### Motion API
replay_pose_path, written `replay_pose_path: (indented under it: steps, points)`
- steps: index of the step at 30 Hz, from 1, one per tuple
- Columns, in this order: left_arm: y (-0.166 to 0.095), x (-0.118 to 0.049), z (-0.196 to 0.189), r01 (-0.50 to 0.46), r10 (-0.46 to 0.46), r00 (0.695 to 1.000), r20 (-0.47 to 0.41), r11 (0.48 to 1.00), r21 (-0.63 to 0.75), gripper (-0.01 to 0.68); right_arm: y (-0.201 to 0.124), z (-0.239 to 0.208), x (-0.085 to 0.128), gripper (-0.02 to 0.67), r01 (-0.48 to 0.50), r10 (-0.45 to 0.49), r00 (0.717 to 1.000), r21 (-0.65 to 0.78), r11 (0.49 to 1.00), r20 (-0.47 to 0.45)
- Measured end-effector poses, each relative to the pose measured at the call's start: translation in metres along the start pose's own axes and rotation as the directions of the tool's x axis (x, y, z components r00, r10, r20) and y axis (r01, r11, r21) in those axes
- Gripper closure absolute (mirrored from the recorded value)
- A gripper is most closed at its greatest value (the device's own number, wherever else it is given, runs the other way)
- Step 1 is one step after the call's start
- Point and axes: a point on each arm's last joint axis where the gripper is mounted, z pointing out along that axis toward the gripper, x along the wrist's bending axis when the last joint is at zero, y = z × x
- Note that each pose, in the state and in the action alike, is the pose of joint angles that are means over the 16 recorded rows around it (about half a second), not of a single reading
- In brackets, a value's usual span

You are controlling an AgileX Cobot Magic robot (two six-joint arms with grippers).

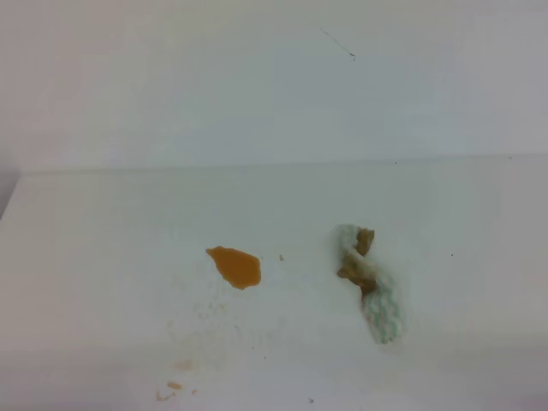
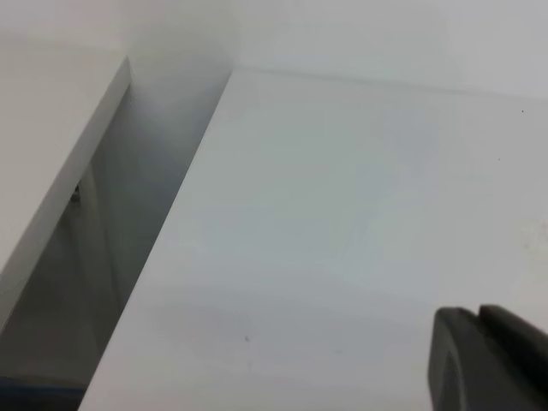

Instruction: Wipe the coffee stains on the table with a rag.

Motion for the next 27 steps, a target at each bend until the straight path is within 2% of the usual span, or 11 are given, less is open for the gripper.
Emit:
replay_pose_path:
  steps: [27]
  points:
    - [0.0000,0.0000,0.0000,0.000,0.000,1.000,0.000,1.000,0.000,0.675,0.0000,0.0000,0.0000,0.638,0.000,0.000,1.000,0.000,1.000,0.000]
